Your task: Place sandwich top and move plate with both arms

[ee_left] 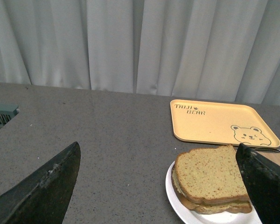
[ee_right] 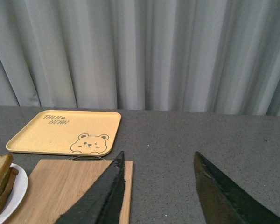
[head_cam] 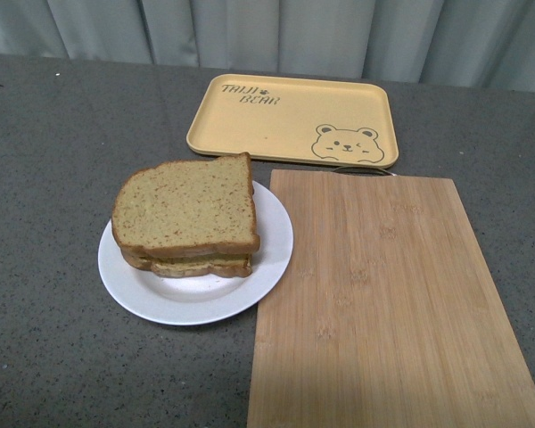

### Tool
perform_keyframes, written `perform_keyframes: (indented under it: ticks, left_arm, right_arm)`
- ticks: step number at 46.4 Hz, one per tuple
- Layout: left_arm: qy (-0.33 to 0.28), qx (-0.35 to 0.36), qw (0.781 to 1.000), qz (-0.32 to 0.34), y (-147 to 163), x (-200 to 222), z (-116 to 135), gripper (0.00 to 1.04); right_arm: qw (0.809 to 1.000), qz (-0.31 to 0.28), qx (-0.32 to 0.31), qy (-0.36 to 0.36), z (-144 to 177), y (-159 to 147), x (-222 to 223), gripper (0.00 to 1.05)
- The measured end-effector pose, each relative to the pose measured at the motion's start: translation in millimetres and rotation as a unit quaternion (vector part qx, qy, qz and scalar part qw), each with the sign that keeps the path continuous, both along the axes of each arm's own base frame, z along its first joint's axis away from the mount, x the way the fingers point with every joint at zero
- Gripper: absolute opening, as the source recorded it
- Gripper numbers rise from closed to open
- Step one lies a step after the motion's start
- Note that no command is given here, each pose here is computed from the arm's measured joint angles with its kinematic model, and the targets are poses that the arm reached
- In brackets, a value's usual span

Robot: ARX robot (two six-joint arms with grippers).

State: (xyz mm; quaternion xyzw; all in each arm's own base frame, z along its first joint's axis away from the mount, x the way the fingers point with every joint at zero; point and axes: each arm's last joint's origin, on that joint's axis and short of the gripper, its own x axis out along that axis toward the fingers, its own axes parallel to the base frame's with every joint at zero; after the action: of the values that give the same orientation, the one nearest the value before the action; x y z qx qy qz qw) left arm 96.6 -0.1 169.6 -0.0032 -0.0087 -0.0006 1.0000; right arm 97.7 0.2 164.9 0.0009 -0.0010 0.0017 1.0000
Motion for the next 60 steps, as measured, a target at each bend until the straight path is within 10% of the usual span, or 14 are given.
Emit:
perform_keyframes:
  ticks: [17, 24, 34, 60]
  left_arm:
    - [0.013, -0.006, 1.0, 0.004, 0.2, 0.5, -0.9, 0.98]
    - [0.18, -0.077, 0.98, 0.025, -1.8, 12.7, -7.5, 0.98]
    - [0.25, -0.181, 0.951, 0.006, -10.9, 48.2, -13.9, 0.98]
    - [0.456, -0.398, 0.795, 0.039, -36.2, 131.5, -97.6, 0.98]
  right_arm:
    - [1.0, 0.0, 0.0, 0.0, 0.0, 0.0, 0.0, 0.97]
    - [1.0, 0.0, 0.0, 0.0, 0.0, 0.0, 0.0, 0.95]
    - [1.0, 0.0, 0.0, 0.0, 0.0, 0.0, 0.0, 0.95]
    - [1.0, 0.0, 0.0, 0.0, 0.0, 0.0, 0.0, 0.95]
